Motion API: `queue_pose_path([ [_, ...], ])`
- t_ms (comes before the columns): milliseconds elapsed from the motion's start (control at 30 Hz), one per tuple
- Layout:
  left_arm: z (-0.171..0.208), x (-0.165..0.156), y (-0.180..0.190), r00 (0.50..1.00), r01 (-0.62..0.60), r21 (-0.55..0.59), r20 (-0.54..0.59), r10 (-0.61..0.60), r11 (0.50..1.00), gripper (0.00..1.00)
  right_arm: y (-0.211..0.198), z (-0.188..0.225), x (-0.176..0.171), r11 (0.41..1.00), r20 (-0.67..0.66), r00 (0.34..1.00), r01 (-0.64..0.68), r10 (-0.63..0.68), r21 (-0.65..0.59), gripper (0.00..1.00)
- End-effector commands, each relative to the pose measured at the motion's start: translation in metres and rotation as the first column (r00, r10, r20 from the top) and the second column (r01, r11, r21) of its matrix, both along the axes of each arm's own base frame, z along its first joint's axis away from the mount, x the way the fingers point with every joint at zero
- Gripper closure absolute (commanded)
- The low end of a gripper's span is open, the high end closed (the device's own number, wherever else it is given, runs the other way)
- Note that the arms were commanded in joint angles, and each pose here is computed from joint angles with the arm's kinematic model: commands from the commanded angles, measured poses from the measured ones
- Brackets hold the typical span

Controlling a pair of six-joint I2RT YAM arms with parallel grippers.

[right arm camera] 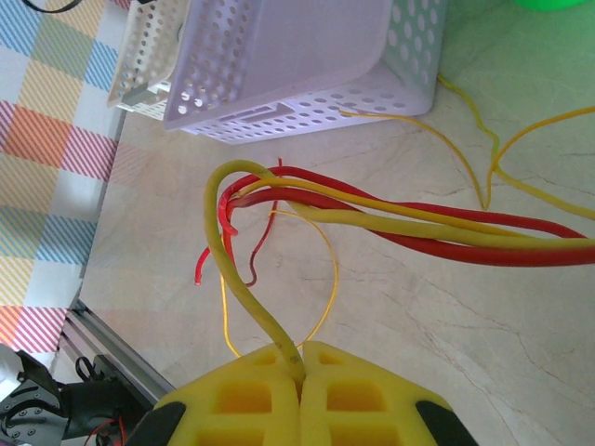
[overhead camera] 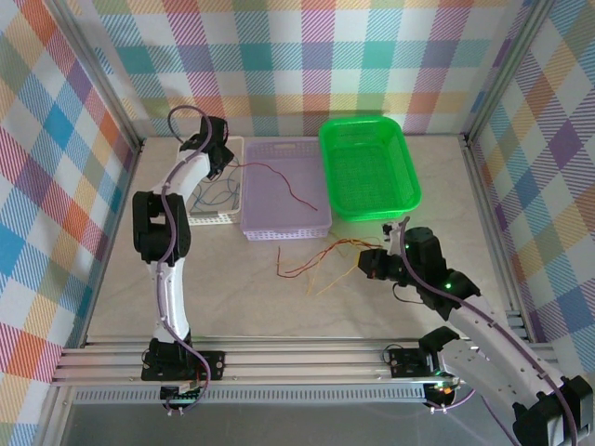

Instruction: Untangle the cables

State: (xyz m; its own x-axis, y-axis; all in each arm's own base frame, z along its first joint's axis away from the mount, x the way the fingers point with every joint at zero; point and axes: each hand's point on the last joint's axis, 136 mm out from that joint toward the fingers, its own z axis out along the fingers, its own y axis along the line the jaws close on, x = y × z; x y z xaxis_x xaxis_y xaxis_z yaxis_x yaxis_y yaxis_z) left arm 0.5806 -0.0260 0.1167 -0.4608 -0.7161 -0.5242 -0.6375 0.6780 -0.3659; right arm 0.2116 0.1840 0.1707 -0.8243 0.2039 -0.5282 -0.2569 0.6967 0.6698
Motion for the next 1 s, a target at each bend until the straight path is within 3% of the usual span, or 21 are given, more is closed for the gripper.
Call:
queue_pose_path([
  [0, 0.009, 0.008, 0.015, 1.000, -0.017, 0.052, 0.006, 0.017, 0.999, 0.49, 0.005, 0.021, 0.002, 0.999, 0.059, 0.998, -0.037, 0.035, 0.017, 1.00],
  [233, 0.002, 0.015, 0.016, 1.000, -0.005, 0.078, -0.011, 0.005, 0.997, 0.63, 0.006, 0.022, 0.003, 0.999, 0.062, 0.997, -0.042, 0.041, 0.015, 1.00],
  [567, -0.013, 0.009, 0.018, 0.999, 0.005, 0.087, -0.040, -0.002, 0.996, 0.71, 0.008, 0.028, 0.002, 0.998, 0.073, 0.996, -0.057, 0.056, 0.021, 1.00],
  [967, -0.009, 0.009, 0.021, 0.999, 0.004, 0.085, -0.034, -0.001, 0.996, 1.00, 0.008, 0.029, 0.001, 0.998, 0.076, 0.995, -0.059, 0.057, 0.024, 1.00],
])
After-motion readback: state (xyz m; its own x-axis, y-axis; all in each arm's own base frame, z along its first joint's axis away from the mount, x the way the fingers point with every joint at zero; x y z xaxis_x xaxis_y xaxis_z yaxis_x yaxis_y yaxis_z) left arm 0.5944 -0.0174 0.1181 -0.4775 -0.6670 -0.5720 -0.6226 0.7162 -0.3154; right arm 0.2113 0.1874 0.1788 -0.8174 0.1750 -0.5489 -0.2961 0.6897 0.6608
